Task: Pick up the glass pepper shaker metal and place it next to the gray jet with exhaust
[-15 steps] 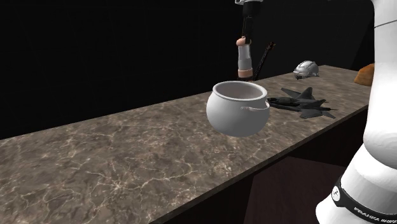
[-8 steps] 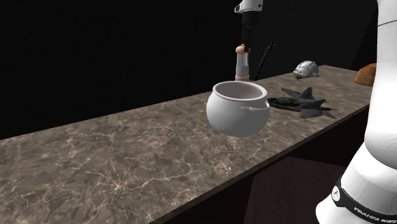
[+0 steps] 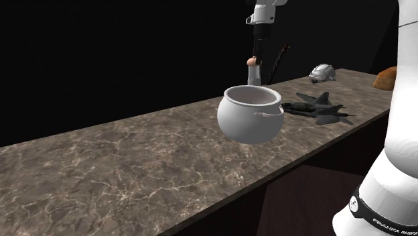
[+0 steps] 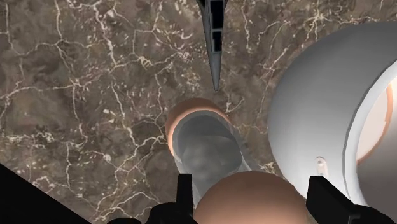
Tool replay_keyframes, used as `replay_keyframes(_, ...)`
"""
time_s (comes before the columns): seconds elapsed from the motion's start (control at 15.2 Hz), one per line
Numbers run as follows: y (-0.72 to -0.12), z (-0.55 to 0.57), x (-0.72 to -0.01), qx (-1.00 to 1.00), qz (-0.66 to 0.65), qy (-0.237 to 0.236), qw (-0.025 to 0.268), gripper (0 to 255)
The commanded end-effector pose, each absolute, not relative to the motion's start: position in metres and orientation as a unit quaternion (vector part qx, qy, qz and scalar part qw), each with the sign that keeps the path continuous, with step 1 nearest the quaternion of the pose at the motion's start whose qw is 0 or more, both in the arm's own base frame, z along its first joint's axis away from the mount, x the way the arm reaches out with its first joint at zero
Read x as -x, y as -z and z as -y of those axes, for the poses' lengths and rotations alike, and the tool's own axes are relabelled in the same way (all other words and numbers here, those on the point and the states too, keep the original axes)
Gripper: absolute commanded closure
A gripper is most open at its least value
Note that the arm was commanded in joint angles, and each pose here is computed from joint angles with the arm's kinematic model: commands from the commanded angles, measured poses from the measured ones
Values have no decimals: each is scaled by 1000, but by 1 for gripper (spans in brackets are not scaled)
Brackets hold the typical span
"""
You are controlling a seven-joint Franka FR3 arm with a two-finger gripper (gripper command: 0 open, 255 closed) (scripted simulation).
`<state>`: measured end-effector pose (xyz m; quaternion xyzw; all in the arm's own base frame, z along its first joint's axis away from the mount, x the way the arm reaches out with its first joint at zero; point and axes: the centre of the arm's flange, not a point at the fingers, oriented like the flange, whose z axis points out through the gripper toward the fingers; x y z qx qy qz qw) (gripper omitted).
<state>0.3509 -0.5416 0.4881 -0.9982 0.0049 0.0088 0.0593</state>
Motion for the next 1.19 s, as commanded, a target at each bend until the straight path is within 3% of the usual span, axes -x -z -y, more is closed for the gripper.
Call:
replay_keyframes(0.0, -477, 541, -350, 998, -5, -9, 59, 255)
replay_keyframes(0.66, -424, 541, -350, 998, -5, -9, 59, 255)
replay_keyframes(1.12, -424, 541, -350, 998, -5, -9, 59, 255)
